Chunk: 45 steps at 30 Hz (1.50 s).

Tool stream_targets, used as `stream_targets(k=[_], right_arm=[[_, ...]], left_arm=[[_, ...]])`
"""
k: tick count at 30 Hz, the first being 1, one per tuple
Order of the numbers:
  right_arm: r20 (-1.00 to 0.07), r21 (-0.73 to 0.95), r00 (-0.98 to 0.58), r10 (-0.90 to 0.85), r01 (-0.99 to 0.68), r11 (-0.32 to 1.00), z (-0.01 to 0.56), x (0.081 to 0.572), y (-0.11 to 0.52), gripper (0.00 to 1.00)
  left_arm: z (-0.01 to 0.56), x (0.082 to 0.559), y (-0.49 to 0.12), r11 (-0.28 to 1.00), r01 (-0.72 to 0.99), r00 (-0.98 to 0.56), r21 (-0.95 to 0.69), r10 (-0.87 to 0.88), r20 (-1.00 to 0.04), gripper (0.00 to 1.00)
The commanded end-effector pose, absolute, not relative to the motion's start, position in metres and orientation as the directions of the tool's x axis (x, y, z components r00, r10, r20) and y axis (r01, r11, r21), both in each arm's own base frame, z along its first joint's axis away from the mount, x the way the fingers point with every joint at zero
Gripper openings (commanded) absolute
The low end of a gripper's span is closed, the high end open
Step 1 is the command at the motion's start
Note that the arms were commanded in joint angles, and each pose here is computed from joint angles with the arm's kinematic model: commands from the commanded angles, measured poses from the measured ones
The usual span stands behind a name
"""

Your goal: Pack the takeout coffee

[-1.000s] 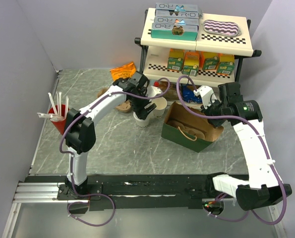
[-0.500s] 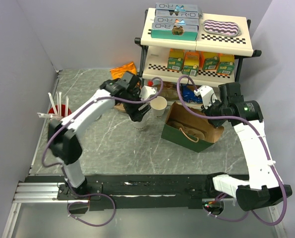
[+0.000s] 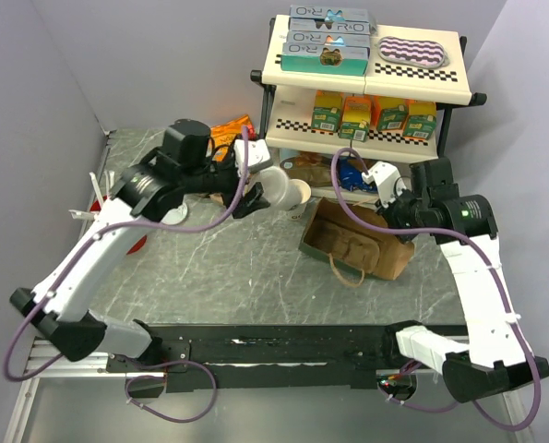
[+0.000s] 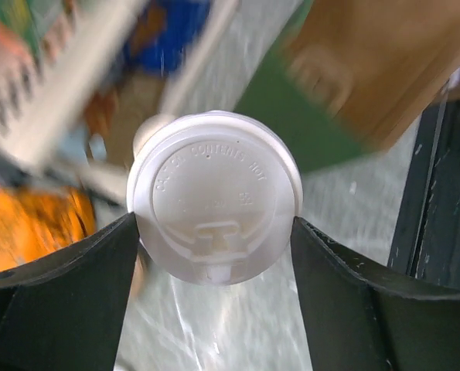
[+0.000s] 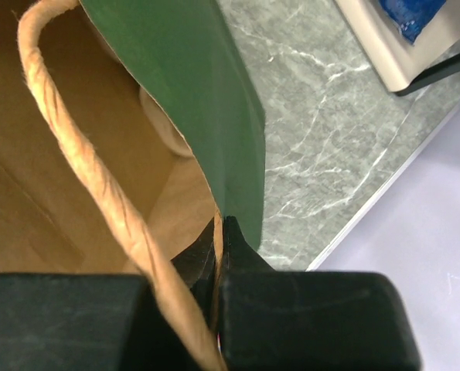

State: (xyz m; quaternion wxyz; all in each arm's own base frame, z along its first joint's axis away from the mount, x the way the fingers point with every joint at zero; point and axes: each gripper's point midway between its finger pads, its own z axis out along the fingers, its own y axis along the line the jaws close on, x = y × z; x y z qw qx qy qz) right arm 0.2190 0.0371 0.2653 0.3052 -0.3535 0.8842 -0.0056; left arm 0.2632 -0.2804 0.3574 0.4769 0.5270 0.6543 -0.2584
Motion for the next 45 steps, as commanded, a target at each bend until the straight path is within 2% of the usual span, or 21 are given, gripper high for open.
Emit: stream_targets(k=[1,5,10,26,33,37,45], right_arm=[[-0.583,-0.271,-0.518,-0.626,-0.602,0.751,0.290,0.212,0.037,0.00],[-0.583,-0.266,-0.525,-0.620,-0.598,0.756,0.290,0.205,0.036,0.00],[-0.583,-0.263,-0.528,-0.618,-0.597,0.758,0.288,0.198,0.035,0.00],[-0.609,-0.238,-0.524,-0.595,-0.595,0.768,0.287,0.185,0.038,0.00],[-0.621,-0.236,-0.519,-0.587,-0.591,0.771,0.286,0.176,0.037,0.00],[-0.631,-0.219,-0.521,-0.575,-0.591,0.776,0.284,0.173,0.039,0.00],[-0.656,-0.180,-0.535,-0.532,-0.574,0.799,0.290,0.174,0.044,0.00]], left_arm=[[0.437,0.227,-0.313,0.208,0.937,0.222,0.280,0.263,-0.939,0.01],[0.461,0.196,-0.334,0.144,0.933,0.297,0.330,0.210,-0.931,0.01],[0.459,0.169,-0.348,0.068,0.926,0.352,0.370,0.194,-0.916,0.01],[0.383,0.145,-0.426,-0.133,0.876,0.479,0.463,0.351,-0.805,0.01],[0.359,0.155,-0.450,-0.087,0.866,0.477,0.493,0.442,-0.760,0.01],[0.342,0.168,-0.458,-0.019,0.844,0.468,0.537,0.516,-0.718,0.01],[0.312,0.177,-0.466,0.017,0.810,0.462,0.586,0.597,-0.656,0.01]])
